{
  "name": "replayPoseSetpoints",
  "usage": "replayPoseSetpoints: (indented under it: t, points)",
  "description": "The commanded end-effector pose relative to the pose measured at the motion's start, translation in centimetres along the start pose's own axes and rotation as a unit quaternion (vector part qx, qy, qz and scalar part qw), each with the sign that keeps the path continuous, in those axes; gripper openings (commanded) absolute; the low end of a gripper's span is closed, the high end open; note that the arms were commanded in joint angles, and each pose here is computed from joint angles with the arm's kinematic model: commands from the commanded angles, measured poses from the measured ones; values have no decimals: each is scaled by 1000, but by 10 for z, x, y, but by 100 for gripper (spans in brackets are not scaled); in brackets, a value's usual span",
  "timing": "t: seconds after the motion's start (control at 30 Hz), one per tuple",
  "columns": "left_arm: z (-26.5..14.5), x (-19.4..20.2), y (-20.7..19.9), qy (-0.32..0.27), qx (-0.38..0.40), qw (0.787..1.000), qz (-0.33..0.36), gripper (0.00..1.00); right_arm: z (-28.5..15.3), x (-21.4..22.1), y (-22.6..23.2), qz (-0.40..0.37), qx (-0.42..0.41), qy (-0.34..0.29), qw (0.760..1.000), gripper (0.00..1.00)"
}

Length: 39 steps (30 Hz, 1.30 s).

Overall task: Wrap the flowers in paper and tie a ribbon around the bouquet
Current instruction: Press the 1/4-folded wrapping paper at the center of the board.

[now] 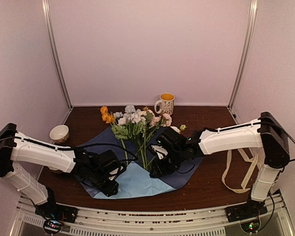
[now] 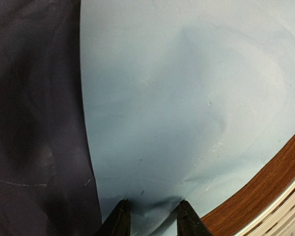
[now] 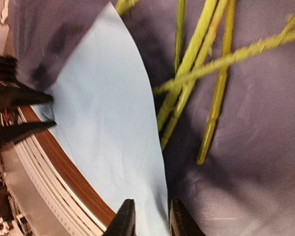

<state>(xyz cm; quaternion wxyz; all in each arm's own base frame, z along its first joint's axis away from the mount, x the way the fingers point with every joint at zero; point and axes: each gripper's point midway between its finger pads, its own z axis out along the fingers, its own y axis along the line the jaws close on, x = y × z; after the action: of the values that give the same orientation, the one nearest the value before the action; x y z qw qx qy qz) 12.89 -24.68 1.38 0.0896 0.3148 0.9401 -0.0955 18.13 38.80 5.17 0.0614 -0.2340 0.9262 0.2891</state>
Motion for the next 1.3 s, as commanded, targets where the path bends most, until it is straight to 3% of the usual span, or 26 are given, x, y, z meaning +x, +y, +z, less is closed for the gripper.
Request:
replayPoseSetpoints:
  t: [0.0, 0.13, 0.27, 0.4, 0.53, 0.7, 0.97, 1.27]
  points:
    - [19, 41, 13, 69, -13, 997, -33, 34, -74, -41, 29, -39, 57, -93, 993, 28]
    - [20, 40, 12, 62, -8, 997, -44, 33, -70, -31, 54, -29, 4, -94, 995, 28]
    - [18, 35, 7, 43, 9, 998, -51, 33, -33, -11, 115, -1, -183, -58, 981, 17]
    - [17, 31, 4, 37, 17, 998, -53, 33, -1, -10, 127, 27, -231, -49, 971, 8]
    - [12, 21, -1, 23, 25, 998, -55, 33, 42, 3, 125, 26, -216, -6, 976, 4]
    - [11, 20, 0, 22, 22, 998, -58, 33, 71, 0, 110, 59, -198, -10, 978, 0]
    - [6, 15, 1, 15, 21, 998, -58, 33, 74, -10, 127, 52, -204, -9, 978, 0]
    - [-2, 9, 3, 5, 15, 999, -52, 34, 114, 8, 78, 117, -127, 23, 985, 0]
